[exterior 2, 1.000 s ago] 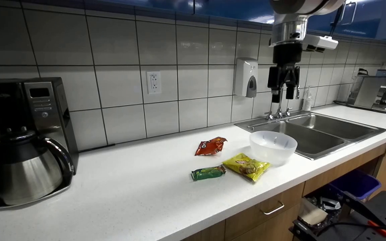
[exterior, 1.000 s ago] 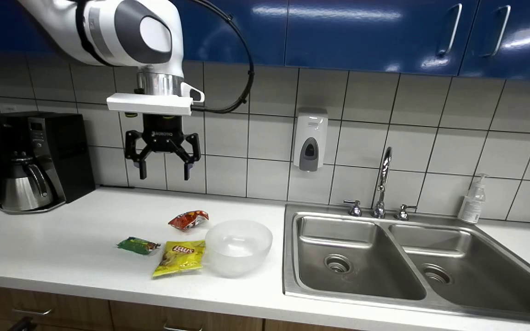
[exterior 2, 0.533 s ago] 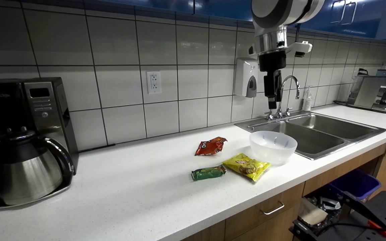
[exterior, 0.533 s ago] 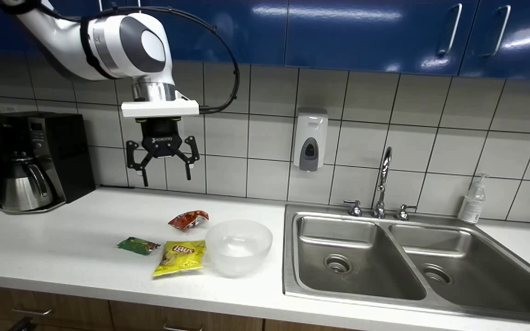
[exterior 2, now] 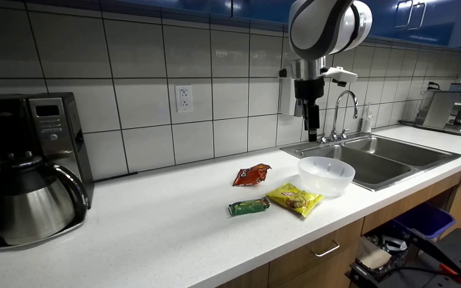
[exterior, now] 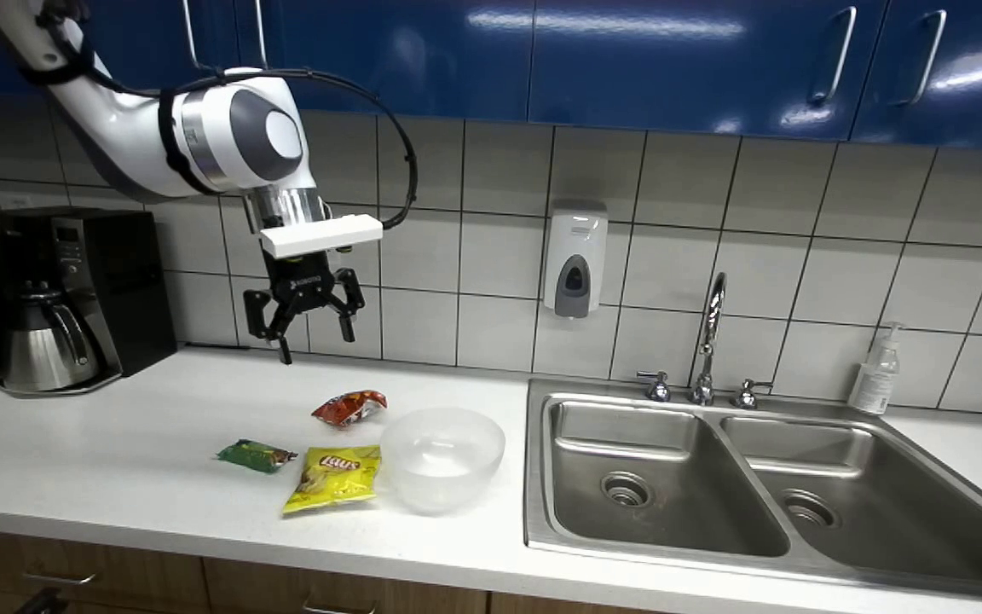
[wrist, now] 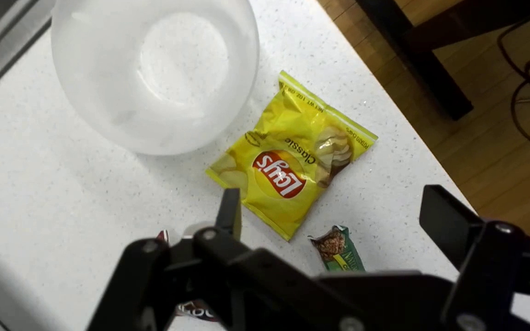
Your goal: Pick up the green package and put it in the bowl
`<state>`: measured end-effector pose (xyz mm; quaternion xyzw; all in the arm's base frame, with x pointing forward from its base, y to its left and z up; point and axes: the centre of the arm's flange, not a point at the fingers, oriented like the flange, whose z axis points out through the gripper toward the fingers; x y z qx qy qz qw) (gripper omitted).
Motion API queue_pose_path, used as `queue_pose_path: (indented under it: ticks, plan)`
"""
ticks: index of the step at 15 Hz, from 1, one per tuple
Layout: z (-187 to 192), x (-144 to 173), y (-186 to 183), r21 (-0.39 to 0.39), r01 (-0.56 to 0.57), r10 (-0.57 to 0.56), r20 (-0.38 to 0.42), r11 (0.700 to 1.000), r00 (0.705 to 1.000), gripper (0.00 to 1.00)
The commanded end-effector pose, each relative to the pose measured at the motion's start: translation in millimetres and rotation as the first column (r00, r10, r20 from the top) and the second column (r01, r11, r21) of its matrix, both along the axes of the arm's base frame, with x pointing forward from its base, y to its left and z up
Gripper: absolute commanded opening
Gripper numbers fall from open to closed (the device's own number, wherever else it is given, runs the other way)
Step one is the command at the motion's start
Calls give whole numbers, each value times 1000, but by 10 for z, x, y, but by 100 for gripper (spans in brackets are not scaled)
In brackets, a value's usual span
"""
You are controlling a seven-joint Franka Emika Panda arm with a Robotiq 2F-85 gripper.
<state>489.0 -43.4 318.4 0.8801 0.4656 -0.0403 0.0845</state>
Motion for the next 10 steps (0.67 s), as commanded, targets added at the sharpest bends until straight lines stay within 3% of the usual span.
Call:
queue_pose_path:
  ticks: [1, 6, 10]
  plan:
    - [-148, 114, 41, 49, -157, 156, 25, 986, 987, 100]
    - [-424, 221, 286, 134, -282, 285, -4, 950, 959, 100]
    - [-609, 325, 536, 139, -332, 341, -44, 933, 939, 100]
